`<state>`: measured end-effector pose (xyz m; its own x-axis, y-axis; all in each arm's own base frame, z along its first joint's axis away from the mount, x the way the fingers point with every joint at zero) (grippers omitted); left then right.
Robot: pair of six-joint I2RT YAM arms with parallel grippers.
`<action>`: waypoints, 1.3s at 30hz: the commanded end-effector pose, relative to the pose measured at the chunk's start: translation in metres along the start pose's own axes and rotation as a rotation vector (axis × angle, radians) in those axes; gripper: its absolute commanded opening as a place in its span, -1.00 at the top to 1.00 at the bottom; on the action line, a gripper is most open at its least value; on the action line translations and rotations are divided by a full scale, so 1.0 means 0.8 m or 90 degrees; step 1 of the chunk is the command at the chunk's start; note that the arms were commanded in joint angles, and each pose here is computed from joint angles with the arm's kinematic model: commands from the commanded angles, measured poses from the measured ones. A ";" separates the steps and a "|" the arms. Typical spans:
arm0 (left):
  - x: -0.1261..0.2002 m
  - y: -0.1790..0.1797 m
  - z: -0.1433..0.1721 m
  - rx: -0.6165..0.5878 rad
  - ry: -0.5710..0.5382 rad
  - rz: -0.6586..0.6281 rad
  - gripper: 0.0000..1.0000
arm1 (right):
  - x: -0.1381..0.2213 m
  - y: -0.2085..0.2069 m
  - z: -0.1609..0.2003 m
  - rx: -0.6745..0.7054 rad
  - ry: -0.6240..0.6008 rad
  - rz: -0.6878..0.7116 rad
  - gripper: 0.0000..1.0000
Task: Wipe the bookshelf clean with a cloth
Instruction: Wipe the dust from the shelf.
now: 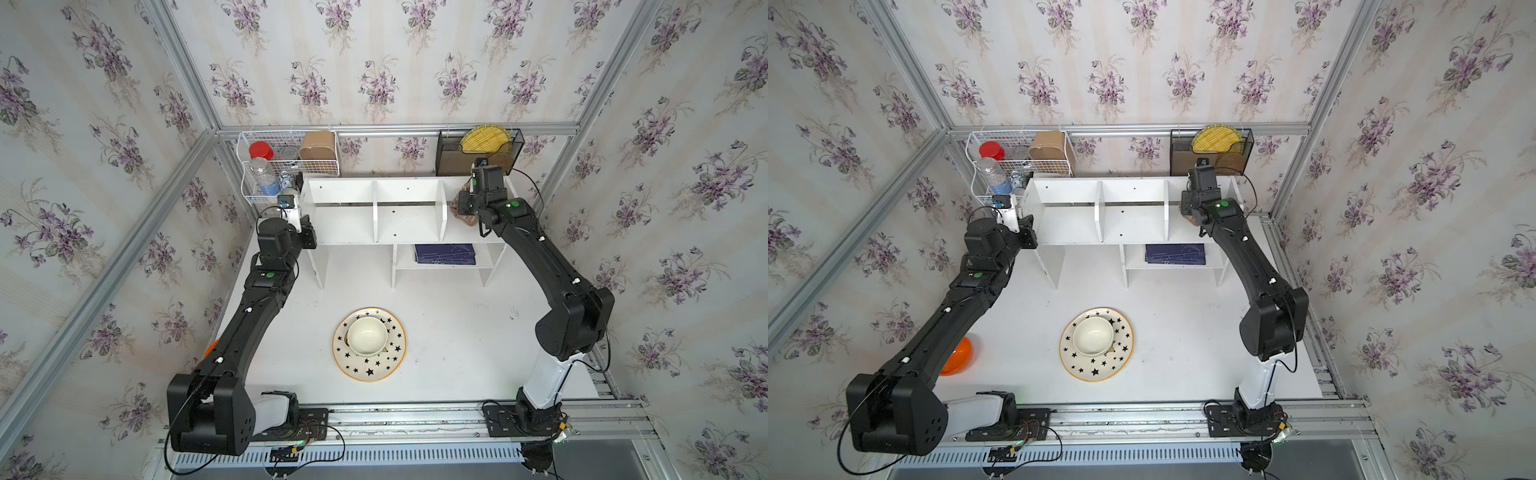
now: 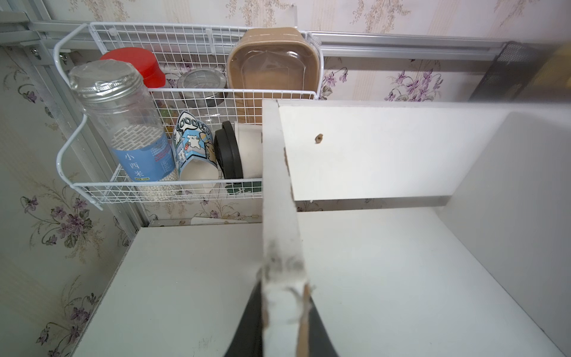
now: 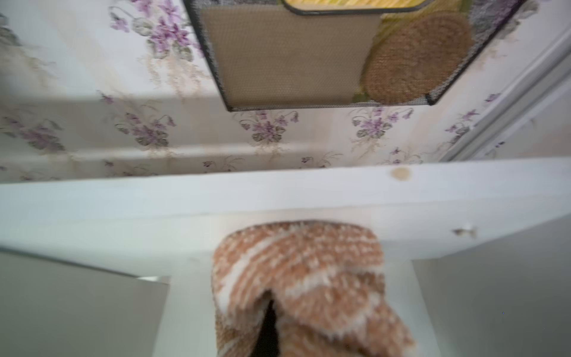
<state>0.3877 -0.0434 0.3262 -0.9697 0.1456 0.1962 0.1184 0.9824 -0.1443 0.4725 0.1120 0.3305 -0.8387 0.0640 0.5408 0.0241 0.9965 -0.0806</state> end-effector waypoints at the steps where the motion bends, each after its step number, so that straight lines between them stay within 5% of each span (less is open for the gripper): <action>1: 0.003 -0.028 0.029 0.019 0.084 0.115 1.00 | 0.003 -0.014 0.017 -0.010 -0.002 0.035 1.00; 7: 0.001 -0.028 0.031 0.019 0.087 0.116 1.00 | 0.029 -0.008 0.077 -0.033 0.027 -0.015 1.00; 15: -0.002 -0.027 0.035 0.015 0.094 0.115 1.00 | 0.037 0.043 0.068 -0.058 0.019 -0.144 1.00; 26: -0.002 -0.026 0.037 0.009 0.097 0.116 1.00 | 0.024 0.007 -0.005 -0.054 -0.063 -0.002 1.00; 33: -0.001 -0.027 0.035 0.007 0.093 0.118 1.00 | 0.028 -0.019 0.060 -0.035 0.000 0.046 1.00; 39: -0.002 -0.028 0.036 0.007 0.095 0.121 1.00 | 0.050 0.002 0.100 -0.062 0.016 -0.048 1.00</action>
<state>0.3924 -0.0447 0.3253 -0.9688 0.1559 0.1927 0.1312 0.9821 -0.1350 0.4008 0.0993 0.2925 -0.8352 0.0733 0.5450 0.0710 0.9972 -0.0254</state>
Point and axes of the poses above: each gripper's point midway between its finger pads, its own x axis back along the fingers, its own y axis along the line the jaws close on, z = x × y, the point moved 5 cm from there along x, back along the fingers, and after that the axes turned 4 degrees about x, right-handed, at the moved point
